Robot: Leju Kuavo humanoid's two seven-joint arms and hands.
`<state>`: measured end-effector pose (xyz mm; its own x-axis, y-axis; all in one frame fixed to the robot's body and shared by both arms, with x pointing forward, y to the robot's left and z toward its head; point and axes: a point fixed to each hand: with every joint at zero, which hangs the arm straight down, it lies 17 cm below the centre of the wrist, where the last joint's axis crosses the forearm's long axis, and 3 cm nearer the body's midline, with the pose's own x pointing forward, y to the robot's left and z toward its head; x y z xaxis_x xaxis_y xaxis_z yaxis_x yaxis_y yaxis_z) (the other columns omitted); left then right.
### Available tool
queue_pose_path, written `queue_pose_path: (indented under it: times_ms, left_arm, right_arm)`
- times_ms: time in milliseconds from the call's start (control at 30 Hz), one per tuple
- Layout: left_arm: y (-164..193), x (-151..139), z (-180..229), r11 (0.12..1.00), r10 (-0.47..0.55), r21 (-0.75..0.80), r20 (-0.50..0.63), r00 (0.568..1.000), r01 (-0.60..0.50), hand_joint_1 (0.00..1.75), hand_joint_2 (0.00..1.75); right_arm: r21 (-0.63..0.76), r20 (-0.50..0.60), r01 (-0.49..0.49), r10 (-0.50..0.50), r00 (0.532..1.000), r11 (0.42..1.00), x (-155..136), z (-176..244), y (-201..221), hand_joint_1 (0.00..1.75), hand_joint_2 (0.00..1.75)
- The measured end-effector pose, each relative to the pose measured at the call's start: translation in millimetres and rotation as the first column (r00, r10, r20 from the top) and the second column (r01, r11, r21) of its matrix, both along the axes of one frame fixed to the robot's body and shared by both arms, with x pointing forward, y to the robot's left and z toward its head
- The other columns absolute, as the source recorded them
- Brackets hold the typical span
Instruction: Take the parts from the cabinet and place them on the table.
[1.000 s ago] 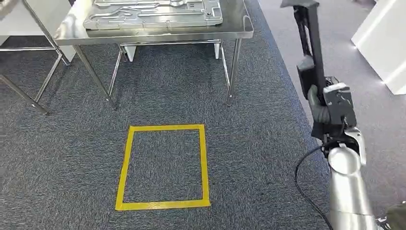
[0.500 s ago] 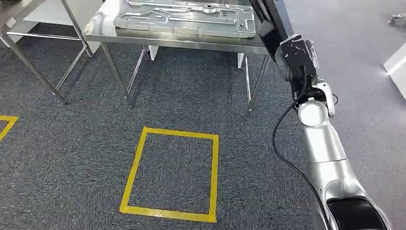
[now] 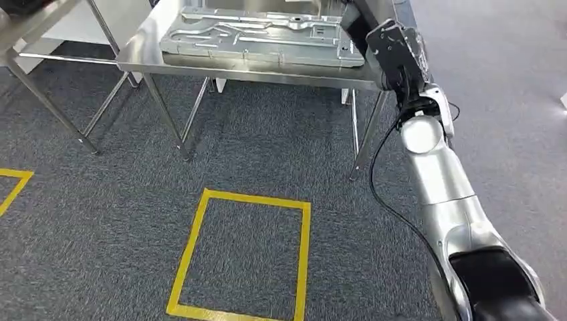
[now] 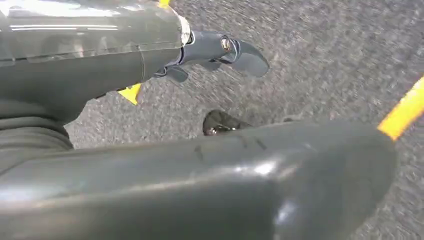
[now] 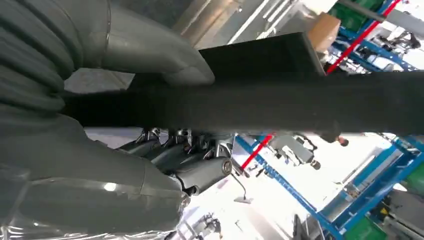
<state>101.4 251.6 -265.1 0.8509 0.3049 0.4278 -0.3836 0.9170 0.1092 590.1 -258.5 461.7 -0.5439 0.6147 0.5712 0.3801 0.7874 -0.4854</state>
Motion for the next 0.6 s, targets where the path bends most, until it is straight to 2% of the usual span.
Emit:
queue_pose_path:
  times_ms: [267, 467, 600]
  left_arm:
    - [-2.0, -11.8, -2.3, 1.000, -0.013, -0.003, -0.022, 1.000, 0.013, 0.00, 0.00]
    - [-4.0, -7.2, -1.7, 1.000, -0.025, -0.008, -0.018, 1.000, 0.025, 0.00, 0.00]
    - [-4.9, -6.0, -1.7, 1.000, -0.028, -0.013, -0.017, 0.999, 0.027, 0.00, 0.00]
  right_arm:
    - [0.000, -0.011, 0.032, -0.032, 0.999, 0.999, 1.1, -14.0, 1.0, 1.75, 1.75]
    - [-0.015, 0.009, 0.063, -0.063, 0.998, 0.998, -7.1, -10.9, 0.1, 1.75, 1.75]
    - [-0.023, -0.018, 0.081, -0.082, 0.996, 0.996, -8.3, -26.3, -4.5, 1.75, 1.75]
